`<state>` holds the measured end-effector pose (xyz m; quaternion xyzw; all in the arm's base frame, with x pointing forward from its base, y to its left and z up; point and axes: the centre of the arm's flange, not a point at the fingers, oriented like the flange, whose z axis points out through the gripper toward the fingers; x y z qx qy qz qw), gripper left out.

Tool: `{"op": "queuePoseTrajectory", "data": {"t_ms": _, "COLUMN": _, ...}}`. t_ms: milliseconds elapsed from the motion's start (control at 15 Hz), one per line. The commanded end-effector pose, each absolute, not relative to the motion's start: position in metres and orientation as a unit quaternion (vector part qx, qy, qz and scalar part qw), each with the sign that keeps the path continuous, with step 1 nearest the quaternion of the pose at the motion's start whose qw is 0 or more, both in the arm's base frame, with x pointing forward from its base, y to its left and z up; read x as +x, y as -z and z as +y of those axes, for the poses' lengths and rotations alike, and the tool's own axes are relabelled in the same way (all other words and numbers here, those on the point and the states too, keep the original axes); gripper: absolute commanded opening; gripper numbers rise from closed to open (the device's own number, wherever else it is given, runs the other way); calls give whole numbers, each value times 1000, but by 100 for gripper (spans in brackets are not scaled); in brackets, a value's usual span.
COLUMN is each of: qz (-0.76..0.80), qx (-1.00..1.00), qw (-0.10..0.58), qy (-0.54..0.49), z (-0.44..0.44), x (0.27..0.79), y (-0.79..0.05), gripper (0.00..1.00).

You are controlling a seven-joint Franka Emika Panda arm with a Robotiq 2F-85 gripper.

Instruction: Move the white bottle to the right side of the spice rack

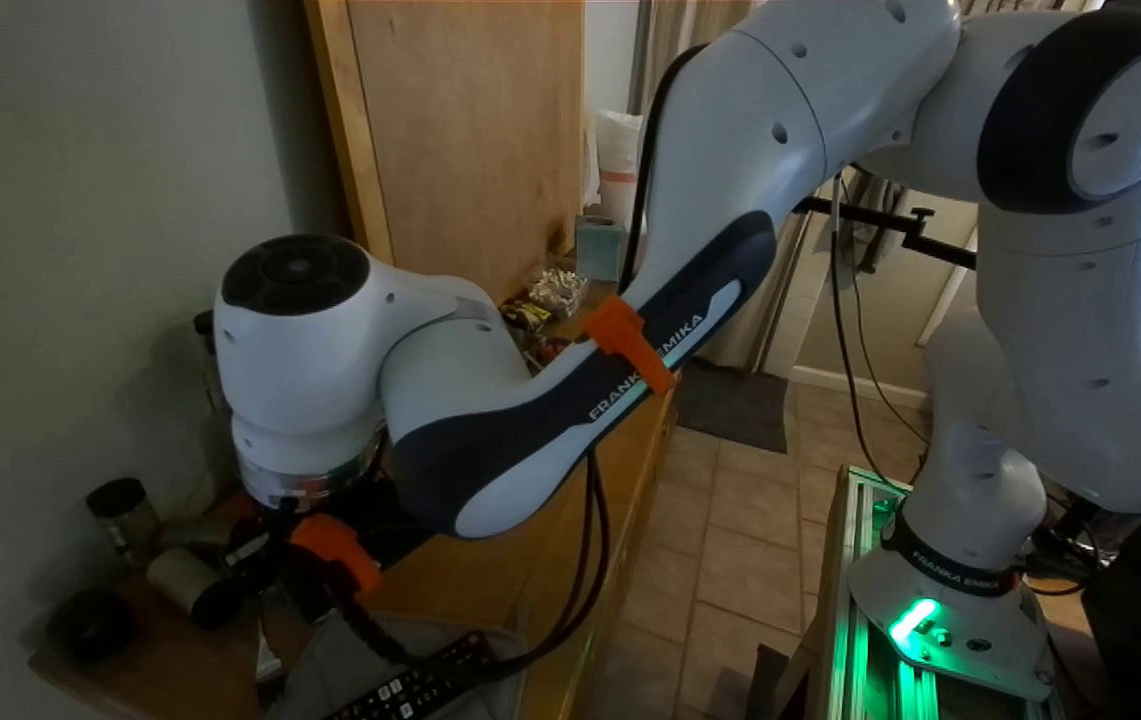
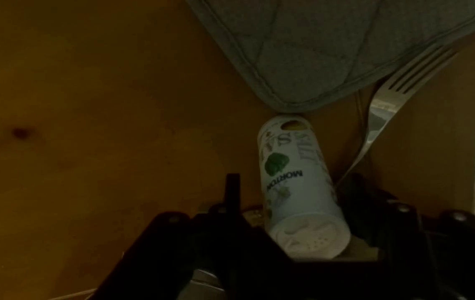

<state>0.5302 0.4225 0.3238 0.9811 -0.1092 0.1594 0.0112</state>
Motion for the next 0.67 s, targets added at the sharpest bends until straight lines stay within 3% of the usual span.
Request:
{"op": "queuePoseTrajectory", "data": {"t_ms": 0, "qz": -112, "qx": 977, "qw": 12, "qy": -183, "z": 431, "x": 534, "y": -320, "gripper": 69}}
{"op": "queuePoseTrajectory", "data": {"t_ms": 200, "qz": -108, "qx": 976, "qw": 9, "qy": -190, "z": 432, "x": 534, "y": -321, "gripper": 65}}
{"op": "queuePoseTrajectory", "data": {"t_ms": 333, "qz": -105, "qx": 975, "qw": 10, "qy": -195, "z": 433, "x": 533, "y": -322, "gripper": 41}}
{"op": "queuePoseTrajectory", "data": {"t_ms": 600, "qz": -93, "qx": 979, "qw": -1, "qy": -183, "z": 435, "x": 527, "y": -331, "gripper": 20}}
